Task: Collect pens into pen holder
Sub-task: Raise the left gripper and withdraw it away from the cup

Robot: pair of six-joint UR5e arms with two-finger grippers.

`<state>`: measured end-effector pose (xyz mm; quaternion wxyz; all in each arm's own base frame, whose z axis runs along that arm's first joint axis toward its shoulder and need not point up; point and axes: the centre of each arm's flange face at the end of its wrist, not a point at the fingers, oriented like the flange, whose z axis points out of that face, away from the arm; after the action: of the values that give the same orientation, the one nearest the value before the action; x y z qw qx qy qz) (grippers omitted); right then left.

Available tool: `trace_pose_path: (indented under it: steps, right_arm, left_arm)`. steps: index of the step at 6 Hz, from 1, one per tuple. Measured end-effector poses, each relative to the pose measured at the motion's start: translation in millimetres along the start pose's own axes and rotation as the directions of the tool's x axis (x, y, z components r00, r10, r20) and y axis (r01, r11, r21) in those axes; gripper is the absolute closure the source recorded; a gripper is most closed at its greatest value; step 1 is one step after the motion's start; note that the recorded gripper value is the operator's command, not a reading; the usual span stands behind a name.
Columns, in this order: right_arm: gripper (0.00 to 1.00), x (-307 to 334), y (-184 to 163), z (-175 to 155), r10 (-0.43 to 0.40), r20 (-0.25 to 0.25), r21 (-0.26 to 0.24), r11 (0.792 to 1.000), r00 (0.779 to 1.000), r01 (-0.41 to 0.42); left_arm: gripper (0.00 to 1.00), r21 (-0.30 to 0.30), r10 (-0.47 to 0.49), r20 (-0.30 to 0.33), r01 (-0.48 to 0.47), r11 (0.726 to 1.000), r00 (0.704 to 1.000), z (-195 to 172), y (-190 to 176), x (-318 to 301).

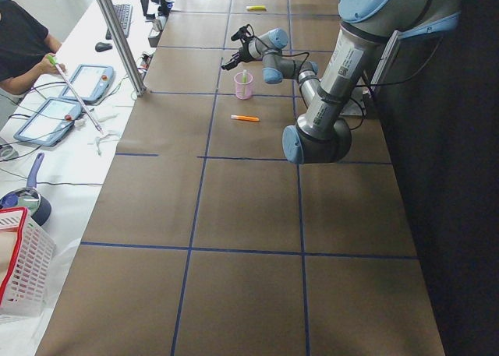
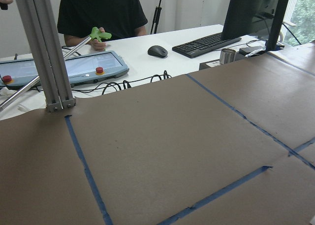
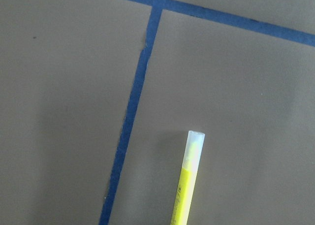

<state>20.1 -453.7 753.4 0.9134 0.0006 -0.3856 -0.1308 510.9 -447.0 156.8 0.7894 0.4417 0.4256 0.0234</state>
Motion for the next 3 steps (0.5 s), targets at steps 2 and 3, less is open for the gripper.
trace_pose_path:
  steps: [2, 3]
  right_arm:
    - [0.00, 8, 3, 11, 0.038, 0.005, -0.023, 0.999, 0.999, -0.038]
    - [0.00, 10, 1, 19, 0.077, 0.004, -0.028, 0.997, 0.997, -0.077]
  left_arm:
    - [0.00, -0.269, -0.083, 0.051, 0.094, 0.958, 0.995, 13, -31, -108]
    - [0.00, -0.384, -0.141, 0.061, 0.154, 0.911, 0.988, 6, -36, -180]
